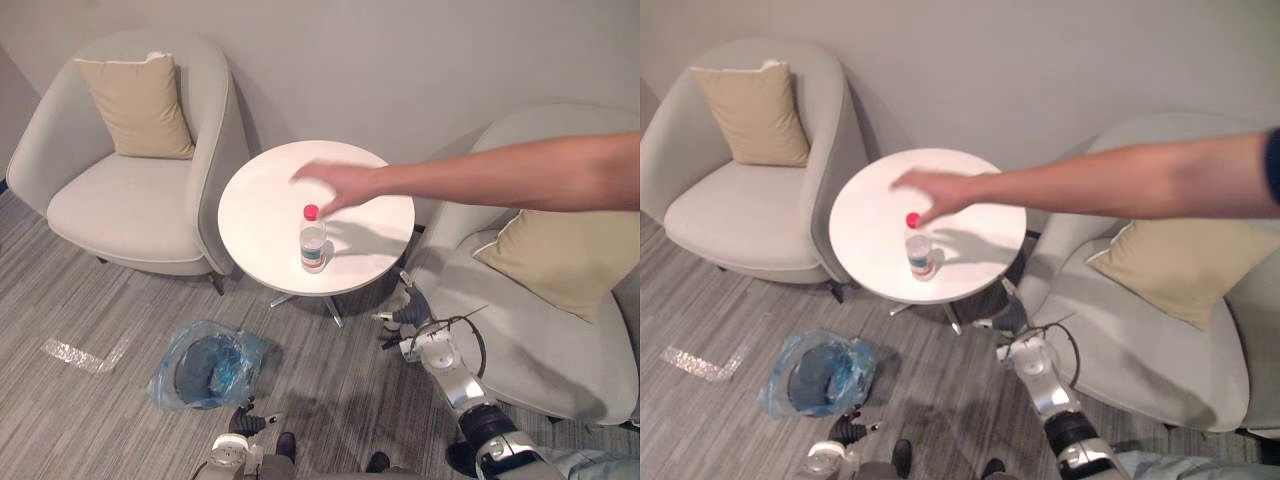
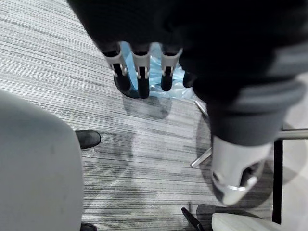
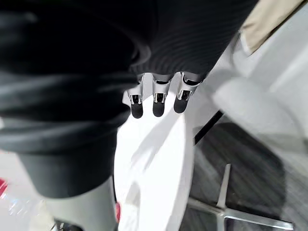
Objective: Gather rubbish on tea table into small bin, then transfer packed bag to large trash can.
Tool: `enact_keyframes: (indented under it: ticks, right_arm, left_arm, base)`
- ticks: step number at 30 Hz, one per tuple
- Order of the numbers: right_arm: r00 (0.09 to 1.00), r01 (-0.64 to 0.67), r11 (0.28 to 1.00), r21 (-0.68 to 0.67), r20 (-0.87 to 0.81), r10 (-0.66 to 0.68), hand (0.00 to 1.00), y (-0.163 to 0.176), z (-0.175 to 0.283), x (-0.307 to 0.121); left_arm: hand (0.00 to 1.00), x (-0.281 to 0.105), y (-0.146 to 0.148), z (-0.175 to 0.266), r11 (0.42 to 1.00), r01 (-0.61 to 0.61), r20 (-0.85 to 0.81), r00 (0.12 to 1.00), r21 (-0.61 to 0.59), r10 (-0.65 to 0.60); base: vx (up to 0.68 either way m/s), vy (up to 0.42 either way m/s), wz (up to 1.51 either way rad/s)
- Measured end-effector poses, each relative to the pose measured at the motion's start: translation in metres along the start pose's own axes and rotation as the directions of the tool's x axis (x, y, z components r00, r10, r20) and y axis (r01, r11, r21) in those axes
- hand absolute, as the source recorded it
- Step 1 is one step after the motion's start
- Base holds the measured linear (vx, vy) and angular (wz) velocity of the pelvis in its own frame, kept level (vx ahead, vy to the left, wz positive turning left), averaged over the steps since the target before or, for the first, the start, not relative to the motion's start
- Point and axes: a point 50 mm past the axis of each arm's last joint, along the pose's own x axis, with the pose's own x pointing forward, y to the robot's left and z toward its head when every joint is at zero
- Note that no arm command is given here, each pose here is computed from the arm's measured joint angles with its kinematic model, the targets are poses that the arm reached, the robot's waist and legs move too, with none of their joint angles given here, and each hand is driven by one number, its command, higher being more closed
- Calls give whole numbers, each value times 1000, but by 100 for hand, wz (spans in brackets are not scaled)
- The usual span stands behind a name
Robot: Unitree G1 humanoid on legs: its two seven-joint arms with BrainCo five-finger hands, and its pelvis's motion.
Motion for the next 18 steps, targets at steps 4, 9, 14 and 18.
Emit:
enact_keyframes:
  ticks: [4, 9, 14, 18]
  right_arm:
    - [1000, 1, 1000, -4, 3, -1, 0, -1, 0, 0]
    - [999, -15, 1000, -24, 40, 16, 0, 1, 11, 7]
    - [996, -26, 997, -69, 81, 32, 0, -2, 22, 16]
    - [991, -4, 996, -91, 133, 16, 0, -10, 38, 26]
  left_arm:
    - [0, 0, 0, 2, 1000, -1, 8, 1000, 4, 1]
    - [0, 1, 0, 7, 1000, -2, 32, 999, 2, 2]
    - [0, 1, -1, 11, 1000, 4, 58, 998, 10, -4]
    - [0, 2, -3, 20, 1000, 11, 88, 996, 7, -12]
  base:
    - [27, 10, 14]
    - [3, 2, 1]
    - [-9, 3, 2]
    - [-44, 9, 5]
